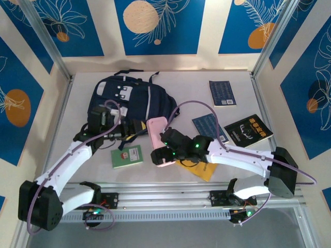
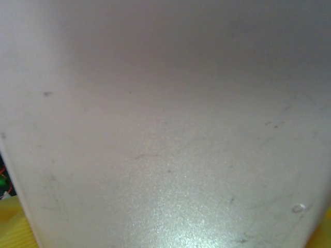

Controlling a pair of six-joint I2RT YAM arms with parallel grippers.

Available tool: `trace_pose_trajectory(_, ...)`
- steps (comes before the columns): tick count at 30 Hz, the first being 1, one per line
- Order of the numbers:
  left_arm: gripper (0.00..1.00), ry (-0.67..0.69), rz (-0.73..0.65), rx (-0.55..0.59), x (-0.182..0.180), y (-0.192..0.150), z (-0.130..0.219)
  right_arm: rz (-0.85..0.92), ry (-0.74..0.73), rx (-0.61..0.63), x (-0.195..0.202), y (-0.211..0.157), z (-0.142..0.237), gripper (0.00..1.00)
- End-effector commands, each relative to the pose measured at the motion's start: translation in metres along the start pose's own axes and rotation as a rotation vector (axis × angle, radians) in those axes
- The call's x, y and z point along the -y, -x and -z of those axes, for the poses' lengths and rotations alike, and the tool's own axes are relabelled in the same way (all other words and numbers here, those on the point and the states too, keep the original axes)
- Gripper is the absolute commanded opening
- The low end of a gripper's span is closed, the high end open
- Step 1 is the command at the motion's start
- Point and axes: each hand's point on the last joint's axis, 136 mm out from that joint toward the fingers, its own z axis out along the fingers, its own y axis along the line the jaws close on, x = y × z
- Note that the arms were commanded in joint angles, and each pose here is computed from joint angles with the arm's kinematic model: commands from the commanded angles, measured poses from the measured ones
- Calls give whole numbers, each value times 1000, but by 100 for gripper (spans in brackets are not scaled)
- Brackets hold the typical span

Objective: Pack the student bag

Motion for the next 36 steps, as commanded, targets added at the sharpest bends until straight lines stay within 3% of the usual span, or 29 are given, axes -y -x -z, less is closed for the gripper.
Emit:
trace_pose_trajectory(1, 82, -94, -67, 1, 34, 5, -4, 34, 67, 36, -10, 8, 8, 84)
trace_pose_trajectory(10, 78, -79, -94, -70, 38, -11, -36, 23, 102, 25, -15, 3, 7, 85)
trace_pose_trajectory(16, 61, -89, -102, -106, 45, -16, -54, 32, 107, 26, -15, 2, 10, 85)
trace_pose_trajectory(21, 39, -100, -112, -106, 53, -17, -60, 25, 84, 35, -11, 2, 14, 85)
trace_pose_trajectory(25, 30, -125, -84, -108, 57, -15, -62, 13, 61, 55, -6, 6, 18, 89)
trace_pose_trajectory(31, 26, -115, -78, -78, 61, -11, -56, -17, -1, 93, 6, 11, 26, 100)
trace_pose_trajectory(36, 28, -84, -60, -23, 61, -2, -49, -29, -30, 207, 16, 20, 51, 100)
